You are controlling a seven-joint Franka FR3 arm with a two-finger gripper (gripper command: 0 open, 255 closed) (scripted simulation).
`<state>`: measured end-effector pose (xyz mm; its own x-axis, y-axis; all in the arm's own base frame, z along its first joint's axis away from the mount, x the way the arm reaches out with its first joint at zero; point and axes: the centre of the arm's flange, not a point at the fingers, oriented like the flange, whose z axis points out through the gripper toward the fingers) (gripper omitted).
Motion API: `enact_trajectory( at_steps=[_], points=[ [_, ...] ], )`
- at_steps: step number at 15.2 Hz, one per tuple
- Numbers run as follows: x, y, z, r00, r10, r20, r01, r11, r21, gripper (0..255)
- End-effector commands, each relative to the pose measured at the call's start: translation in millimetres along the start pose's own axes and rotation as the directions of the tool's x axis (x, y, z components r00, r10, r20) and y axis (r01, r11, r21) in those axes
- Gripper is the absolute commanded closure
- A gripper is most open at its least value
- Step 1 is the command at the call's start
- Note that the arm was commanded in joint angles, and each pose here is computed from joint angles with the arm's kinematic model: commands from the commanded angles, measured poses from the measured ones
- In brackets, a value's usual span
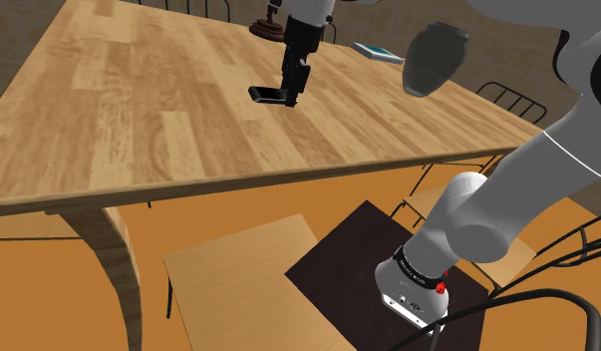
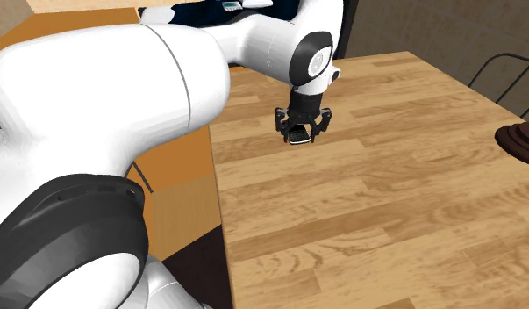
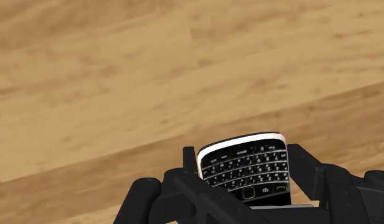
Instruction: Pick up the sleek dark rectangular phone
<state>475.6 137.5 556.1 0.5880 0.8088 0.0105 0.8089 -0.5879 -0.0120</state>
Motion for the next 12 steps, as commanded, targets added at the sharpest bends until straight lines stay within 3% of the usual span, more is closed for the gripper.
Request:
enact_trajectory(
  at_steps=[1, 12],
  points=[
    [0, 0, 0, 1.0, 0.0, 0.0, 0.0, 1.0, 0.0, 255],
    [1, -1, -58, 1.0, 0.0, 0.0, 0.0, 1.0, 0.0, 255]
  ],
)
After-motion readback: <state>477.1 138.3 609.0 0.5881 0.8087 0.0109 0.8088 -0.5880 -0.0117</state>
